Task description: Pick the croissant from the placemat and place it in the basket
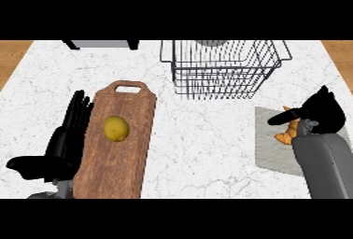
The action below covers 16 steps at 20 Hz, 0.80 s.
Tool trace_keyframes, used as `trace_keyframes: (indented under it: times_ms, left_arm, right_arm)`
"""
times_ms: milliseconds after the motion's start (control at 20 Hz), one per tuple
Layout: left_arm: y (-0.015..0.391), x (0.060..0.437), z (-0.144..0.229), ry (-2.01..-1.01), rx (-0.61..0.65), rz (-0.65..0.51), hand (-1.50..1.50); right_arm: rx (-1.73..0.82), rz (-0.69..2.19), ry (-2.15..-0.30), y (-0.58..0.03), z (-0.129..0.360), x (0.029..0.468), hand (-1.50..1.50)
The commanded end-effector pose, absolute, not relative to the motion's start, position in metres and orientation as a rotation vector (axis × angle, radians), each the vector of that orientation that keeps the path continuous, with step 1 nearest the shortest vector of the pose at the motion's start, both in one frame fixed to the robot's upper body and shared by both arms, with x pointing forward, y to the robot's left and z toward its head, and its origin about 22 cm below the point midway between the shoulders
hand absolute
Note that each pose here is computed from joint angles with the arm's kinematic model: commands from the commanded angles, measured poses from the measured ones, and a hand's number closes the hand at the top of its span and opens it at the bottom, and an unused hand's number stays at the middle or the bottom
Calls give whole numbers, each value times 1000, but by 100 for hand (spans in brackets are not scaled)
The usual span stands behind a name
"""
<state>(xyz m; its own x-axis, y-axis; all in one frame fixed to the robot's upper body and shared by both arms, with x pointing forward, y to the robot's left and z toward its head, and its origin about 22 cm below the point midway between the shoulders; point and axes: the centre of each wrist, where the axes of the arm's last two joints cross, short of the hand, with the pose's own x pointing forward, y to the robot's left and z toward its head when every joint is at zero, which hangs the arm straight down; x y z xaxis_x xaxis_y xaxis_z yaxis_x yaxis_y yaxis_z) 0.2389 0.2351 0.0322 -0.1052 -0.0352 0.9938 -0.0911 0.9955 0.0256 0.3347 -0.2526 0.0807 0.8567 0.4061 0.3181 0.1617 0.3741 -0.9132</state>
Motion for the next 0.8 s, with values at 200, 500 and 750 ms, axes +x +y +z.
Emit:
trace_keyframes:
  times_ms: [200, 500, 750]
  left_arm:
    - [231, 243, 44, -1671, 107, 69, 0]
    - [241, 256, 40, -1677, 101, 56, 0]
    - [240, 242, 38, -1679, 84, 46, 0]
  right_arm:
    - [-1164, 72, -357, -265, 81, 337, -150]
    - [-1149, 54, -346, -265, 52, 332, -150]
    - [-1132, 75, -357, -252, 40, 341, -150]
